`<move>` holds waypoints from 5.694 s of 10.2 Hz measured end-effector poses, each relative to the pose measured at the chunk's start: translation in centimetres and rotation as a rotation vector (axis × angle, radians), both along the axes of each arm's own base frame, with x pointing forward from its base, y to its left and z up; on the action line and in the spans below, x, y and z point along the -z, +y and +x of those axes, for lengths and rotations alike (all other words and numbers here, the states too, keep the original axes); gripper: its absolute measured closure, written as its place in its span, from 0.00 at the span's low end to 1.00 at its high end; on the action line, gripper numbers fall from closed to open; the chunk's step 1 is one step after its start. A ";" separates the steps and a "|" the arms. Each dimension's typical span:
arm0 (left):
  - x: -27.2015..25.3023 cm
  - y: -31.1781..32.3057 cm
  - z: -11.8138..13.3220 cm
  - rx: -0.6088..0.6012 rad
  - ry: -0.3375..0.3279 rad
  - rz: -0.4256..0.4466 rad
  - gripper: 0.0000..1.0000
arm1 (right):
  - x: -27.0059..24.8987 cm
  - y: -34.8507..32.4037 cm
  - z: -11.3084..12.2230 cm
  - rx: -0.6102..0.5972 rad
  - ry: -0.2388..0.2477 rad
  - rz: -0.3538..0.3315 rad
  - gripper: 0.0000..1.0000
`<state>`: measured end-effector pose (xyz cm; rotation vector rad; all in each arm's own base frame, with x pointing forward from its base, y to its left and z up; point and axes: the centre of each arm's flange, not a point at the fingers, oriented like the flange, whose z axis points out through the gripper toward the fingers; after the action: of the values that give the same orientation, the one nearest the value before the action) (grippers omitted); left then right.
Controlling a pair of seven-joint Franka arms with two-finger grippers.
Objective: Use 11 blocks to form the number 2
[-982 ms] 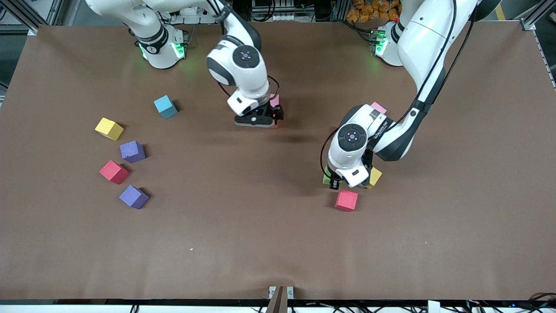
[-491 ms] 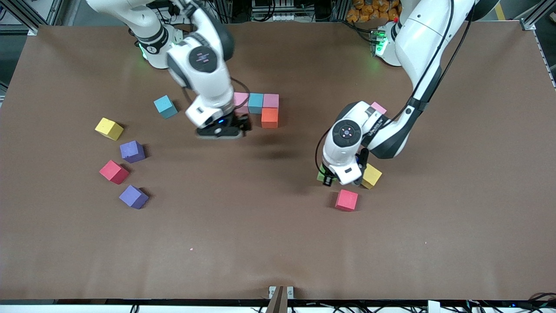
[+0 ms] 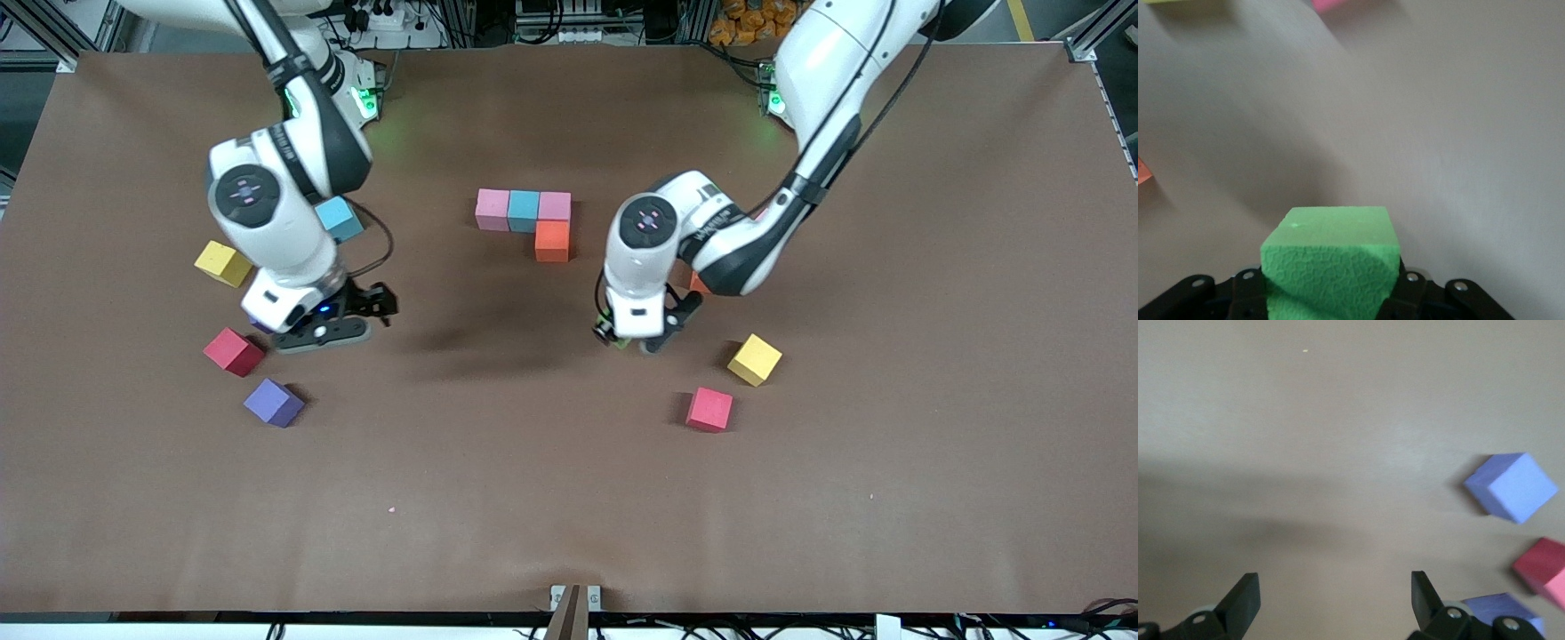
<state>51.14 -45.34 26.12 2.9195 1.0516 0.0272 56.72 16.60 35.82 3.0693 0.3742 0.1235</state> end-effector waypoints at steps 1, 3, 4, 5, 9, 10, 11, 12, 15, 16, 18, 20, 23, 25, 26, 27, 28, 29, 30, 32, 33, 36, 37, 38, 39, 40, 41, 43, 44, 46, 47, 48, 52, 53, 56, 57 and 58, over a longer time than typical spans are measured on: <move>0.0 -1.0 -0.9 0.115 -0.004 0.003 0.41 | 0.2 -1.7 0.9 -0.047 -0.016 0.004 0.00; -0.2 -2.3 -1.6 0.325 -0.017 0.003 0.41 | 1.5 -3.4 2.0 -0.103 -0.038 -0.007 0.00; 0.2 -3.1 -2.2 0.431 -0.015 0.005 0.41 | 2.3 -4.5 2.4 -0.131 -0.040 -0.044 0.00; 1.0 -4.0 -3.3 0.537 -0.005 0.009 0.41 | 3.1 -5.8 2.8 -0.151 -0.045 -0.065 0.00; 3.2 -6.9 -5.5 0.723 0.006 -0.006 0.41 | 3.6 -7.5 3.7 -0.296 -0.075 -0.078 0.00; 3.5 -8.1 -5.8 0.735 0.003 -0.016 0.41 | 3.5 -8.9 4.0 -0.335 -0.078 -0.086 0.00; 4.2 -9.3 -6.3 0.741 0.005 -0.025 0.41 | 3.3 -10.5 4.3 -0.355 -0.081 -0.092 0.00; 5.1 -10.2 -6.9 0.743 0.013 -0.030 0.41 | 3.2 -11.3 4.5 -0.359 -0.085 -0.095 0.00; 6.1 -11.3 -8.0 0.748 0.024 -0.032 0.41 | 2.2 -12.2 4.9 -0.350 -0.103 -0.100 0.00; 6.1 -11.3 -8.0 0.749 0.025 -0.032 0.41 | 1.6 -12.7 5.0 -0.362 -0.111 -0.107 0.00; 6.5 -11.8 -9.0 0.752 0.033 -0.028 0.41 | 0.6 -12.2 4.8 -0.411 -0.110 -0.120 0.00; 7.1 -12.2 -10.2 0.746 0.047 -0.020 0.41 | 0.7 -11.2 4.5 -0.436 -0.103 -0.116 0.00; 7.3 -12.2 -10.5 0.723 0.050 -0.014 0.41 | 0.9 -11.1 4.4 -0.457 -0.098 -0.118 0.00; 7.4 -12.3 -10.7 0.717 0.047 -0.008 0.41 | 0.8 -11.9 4.5 -0.500 -0.093 -0.128 0.00; 7.4 -12.2 -10.8 0.719 0.047 -0.006 0.41 | 0.6 -13.0 4.7 -0.525 -0.092 -0.137 0.00; 7.4 -12.2 -10.8 0.720 0.048 -0.005 0.41 | 0.2 -13.9 4.9 -0.542 -0.089 -0.144 0.00; 7.4 -12.2 -10.9 0.720 0.049 -0.004 0.41 | 0.0 -13.7 4.9 -0.549 -0.082 -0.145 0.00; 7.4 -12.2 -10.9 0.721 0.049 -0.003 0.41 | -0.1 -12.9 4.8 -0.562 -0.081 -0.143 0.00; 7.4 -12.1 -11.0 0.721 0.050 -0.001 0.41 | -0.3 -12.4 4.8 -0.569 -0.071 -0.144 0.00; 7.4 -12.1 -11.1 0.723 0.053 0.001 0.40 | -1.8 -12.5 4.7 -0.567 -0.024 -0.156 0.00; 7.8 -11.9 -11.3 0.724 0.065 0.011 0.30 | -2.5 -12.4 4.8 -0.570 -0.017 -0.161 0.00; 7.5 -11.6 -11.1 0.707 0.061 0.014 0.00 | -1.6 -12.5 5.0 -0.587 -0.004 -0.153 0.00; 5.8 -11.7 -10.3 0.690 0.034 0.004 0.00 | -1.3 -12.5 5.0 -0.595 -0.003 -0.151 0.00; 3.4 -11.7 -9.2 0.659 -0.001 -0.005 0.00 | -1.2 -12.4 5.1 -0.608 -0.002 -0.151 0.00; 0.9 -11.3 -7.9 0.624 -0.035 -0.009 0.00 | -1.2 -12.4 5.1 -0.615 -0.007 -0.152 0.00; -1.2 -10.2 -6.2 0.577 -0.059 -0.007 0.00 | -1.3 -12.2 5.2 -0.620 -0.018 -0.152 0.00; -2.7 -8.4 -4.0 0.501 -0.074 -0.004 0.00 | -1.5 -12.0 5.3 -0.624 -0.024 -0.152 0.00; -3.6 -3.0 1.1 0.275 -0.064 0.015 0.00 | -1.6 -11.4 5.3 -0.628 -0.032 -0.145 0.00; -3.4 0.0 3.6 0.149 -0.055 0.022 0.00 | -1.7 -11.0 5.3 -0.630 -0.039 -0.141 0.00; -3.5 5.9 8.1 -0.096 -0.053 0.017 0.00 | -2.2 -10.8 5.5 -0.609 -0.054 -0.120 0.00; -3.5 8.6 10.0 -0.205 -0.052 0.014 0.00 | -2.4 -11.4 5.6 -0.591 -0.061 -0.111 0.00; -2.9 10.8 11.3 -0.292 -0.050 0.020 0.00 | -2.4 -12.3 5.7 -0.577 -0.068 -0.111 0.00; 1.3 15.3 14.4 -0.492 -0.021 0.049 0.00 | -2.4 -12.3 5.6 -0.586 -0.072 -0.115 0.00; 2.1 15.3 14.6 -0.517 -0.011 0.049 0.00 | -2.7 -12.0 5.3 -0.592 -0.072 -0.119 0.00; 3.8 15.2 14.5 -0.552 0.021 0.042 0.00 | -0.4 -12.7 5.0 -0.605 -0.062 -0.108 0.00; 4.1 15.2 14.6 -0.555 0.025 0.042 0.00 | 1.3 -13.4 5.6 -0.601 -0.058 -0.098 0.00; 4.5 15.3 14.6 -0.557 0.024 0.039 0.00 | 3.1 -14.8 6.9 -0.607 -0.044 -0.090 0.00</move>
<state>65.75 -30.06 21.67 2.5587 1.8431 0.0278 63.60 1.81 32.68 2.7506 1.2509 0.1856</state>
